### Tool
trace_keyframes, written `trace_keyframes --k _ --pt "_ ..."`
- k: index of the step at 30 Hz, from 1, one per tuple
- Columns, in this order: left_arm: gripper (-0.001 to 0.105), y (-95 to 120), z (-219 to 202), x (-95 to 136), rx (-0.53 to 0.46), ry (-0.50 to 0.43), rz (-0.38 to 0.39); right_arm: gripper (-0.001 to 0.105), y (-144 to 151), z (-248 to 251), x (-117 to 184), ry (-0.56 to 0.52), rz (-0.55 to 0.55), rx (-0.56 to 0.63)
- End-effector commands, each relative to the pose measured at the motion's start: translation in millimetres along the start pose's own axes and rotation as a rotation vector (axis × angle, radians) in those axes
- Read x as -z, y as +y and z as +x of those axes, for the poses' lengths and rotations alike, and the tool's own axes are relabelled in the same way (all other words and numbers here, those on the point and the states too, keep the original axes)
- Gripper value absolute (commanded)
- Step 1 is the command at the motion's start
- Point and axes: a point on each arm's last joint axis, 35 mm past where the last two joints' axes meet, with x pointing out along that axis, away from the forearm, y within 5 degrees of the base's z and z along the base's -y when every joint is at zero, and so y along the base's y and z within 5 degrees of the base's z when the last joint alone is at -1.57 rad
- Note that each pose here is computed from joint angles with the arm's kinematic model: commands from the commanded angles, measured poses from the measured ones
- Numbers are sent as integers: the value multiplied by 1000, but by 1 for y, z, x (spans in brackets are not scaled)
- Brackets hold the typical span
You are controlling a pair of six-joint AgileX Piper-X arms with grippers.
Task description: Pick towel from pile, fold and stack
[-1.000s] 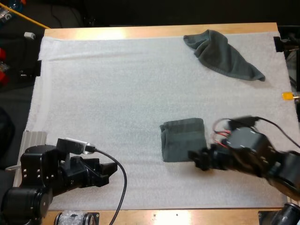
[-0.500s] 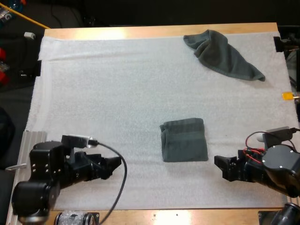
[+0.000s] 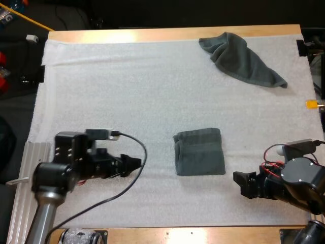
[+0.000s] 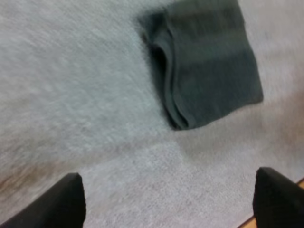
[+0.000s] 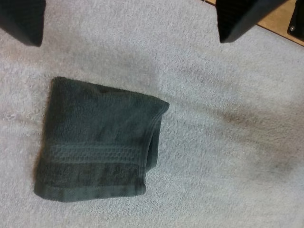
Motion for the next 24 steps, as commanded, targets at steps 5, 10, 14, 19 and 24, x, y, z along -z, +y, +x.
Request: trace_keyframes --k 5,10,14,19,24 --pt "71 -10 30 -16 54 38 -2 71 1 -3 -1 -11 -6 0" --pt "71 -18 63 -25 81 81 -1 71 1 -3 -1 -11 -6 0" --pt "71 -23 98 -28 68 119 19 71 1 -3 -1 -11 10 0" --pt "71 -16 137 -31 34 154 -11 71 1 -3 -1 -11 14 0" --pt "71 -2 164 -33 14 207 -46 71 1 -3 -1 -11 17 0"
